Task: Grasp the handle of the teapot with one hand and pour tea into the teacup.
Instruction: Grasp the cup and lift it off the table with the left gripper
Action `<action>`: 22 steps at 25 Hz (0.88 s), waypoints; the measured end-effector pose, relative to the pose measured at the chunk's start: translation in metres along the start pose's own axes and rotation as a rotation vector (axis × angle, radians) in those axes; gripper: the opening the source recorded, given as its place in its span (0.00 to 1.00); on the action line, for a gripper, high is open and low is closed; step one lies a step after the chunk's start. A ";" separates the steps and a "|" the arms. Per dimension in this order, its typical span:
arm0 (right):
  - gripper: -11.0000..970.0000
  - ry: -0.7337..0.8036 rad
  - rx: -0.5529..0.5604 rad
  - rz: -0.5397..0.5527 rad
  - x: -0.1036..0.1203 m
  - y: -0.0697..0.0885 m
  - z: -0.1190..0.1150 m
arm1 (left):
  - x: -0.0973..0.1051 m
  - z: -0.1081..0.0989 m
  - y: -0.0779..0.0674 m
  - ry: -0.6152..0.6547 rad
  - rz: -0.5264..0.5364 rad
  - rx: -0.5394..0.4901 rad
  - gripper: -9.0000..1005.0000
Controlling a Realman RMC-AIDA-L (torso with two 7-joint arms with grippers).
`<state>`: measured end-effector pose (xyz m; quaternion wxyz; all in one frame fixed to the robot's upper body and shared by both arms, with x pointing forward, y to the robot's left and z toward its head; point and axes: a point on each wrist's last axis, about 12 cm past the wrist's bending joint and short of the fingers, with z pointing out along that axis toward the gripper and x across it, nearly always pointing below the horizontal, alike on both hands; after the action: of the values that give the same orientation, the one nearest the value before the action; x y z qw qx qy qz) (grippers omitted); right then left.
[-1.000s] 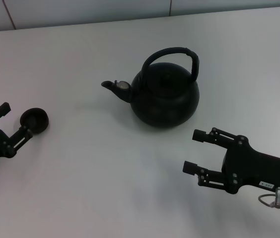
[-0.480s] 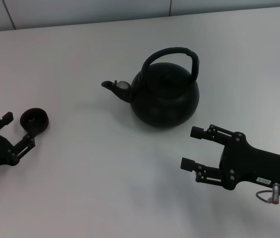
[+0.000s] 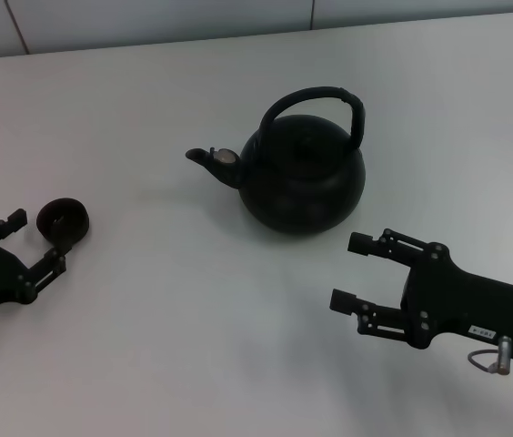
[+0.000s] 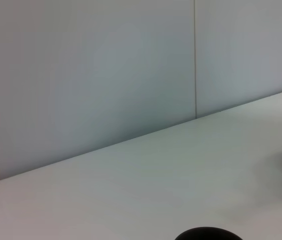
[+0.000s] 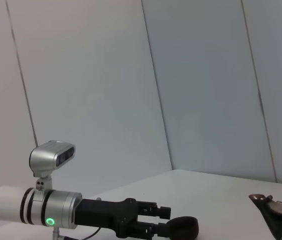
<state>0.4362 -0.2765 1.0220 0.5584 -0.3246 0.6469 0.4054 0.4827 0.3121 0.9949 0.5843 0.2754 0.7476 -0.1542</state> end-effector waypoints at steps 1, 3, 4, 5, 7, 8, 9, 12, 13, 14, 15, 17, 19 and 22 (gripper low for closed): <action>0.81 -0.001 0.002 0.000 0.000 0.000 0.000 | 0.000 0.000 0.000 0.000 0.000 0.000 0.69; 0.81 -0.004 0.004 -0.001 -0.001 -0.001 0.000 | 0.000 0.001 0.000 0.003 0.001 -0.001 0.69; 0.81 -0.005 0.005 -0.001 -0.001 -0.001 0.001 | -0.001 0.003 0.001 0.008 0.003 -0.001 0.69; 0.81 -0.006 0.005 -0.001 -0.001 -0.001 0.001 | -0.001 0.003 0.001 0.008 0.003 -0.001 0.69; 0.81 -0.006 0.005 -0.001 -0.001 -0.001 0.001 | -0.001 0.004 0.001 0.010 0.005 0.000 0.69; 0.81 -0.006 0.005 -0.002 -0.001 -0.001 0.001 | -0.002 0.006 0.001 0.011 0.007 0.001 0.69; 0.81 -0.007 0.005 -0.003 -0.001 -0.001 0.001 | -0.002 0.006 0.001 0.011 0.007 0.001 0.69; 0.81 -0.008 0.001 -0.005 -0.002 -0.002 0.002 | -0.004 0.010 0.001 0.017 0.019 0.012 0.69; 0.81 -0.008 0.000 -0.005 -0.002 -0.003 0.003 | -0.004 0.010 0.001 0.017 0.019 0.012 0.69; 0.81 -0.006 0.001 -0.004 -0.003 -0.003 0.003 | -0.004 0.011 0.002 0.018 0.021 0.014 0.69; 0.81 -0.004 0.002 -0.003 -0.003 -0.004 0.003 | -0.004 0.011 0.002 0.018 0.021 0.014 0.69; 0.81 0.000 0.005 -0.001 -0.003 -0.005 0.003 | -0.005 0.016 0.001 0.022 0.022 0.018 0.69; 0.81 0.001 0.006 -0.002 -0.003 -0.005 0.003 | -0.006 0.017 0.001 0.025 0.022 0.019 0.69; 0.81 0.001 0.006 -0.002 -0.003 -0.005 0.003 | -0.007 0.019 0.002 0.026 0.025 0.021 0.69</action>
<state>0.4424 -0.2762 1.0238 0.5594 -0.3240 0.6480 0.4027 0.5001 0.3012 0.9964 0.5734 0.2927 0.7501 -0.1511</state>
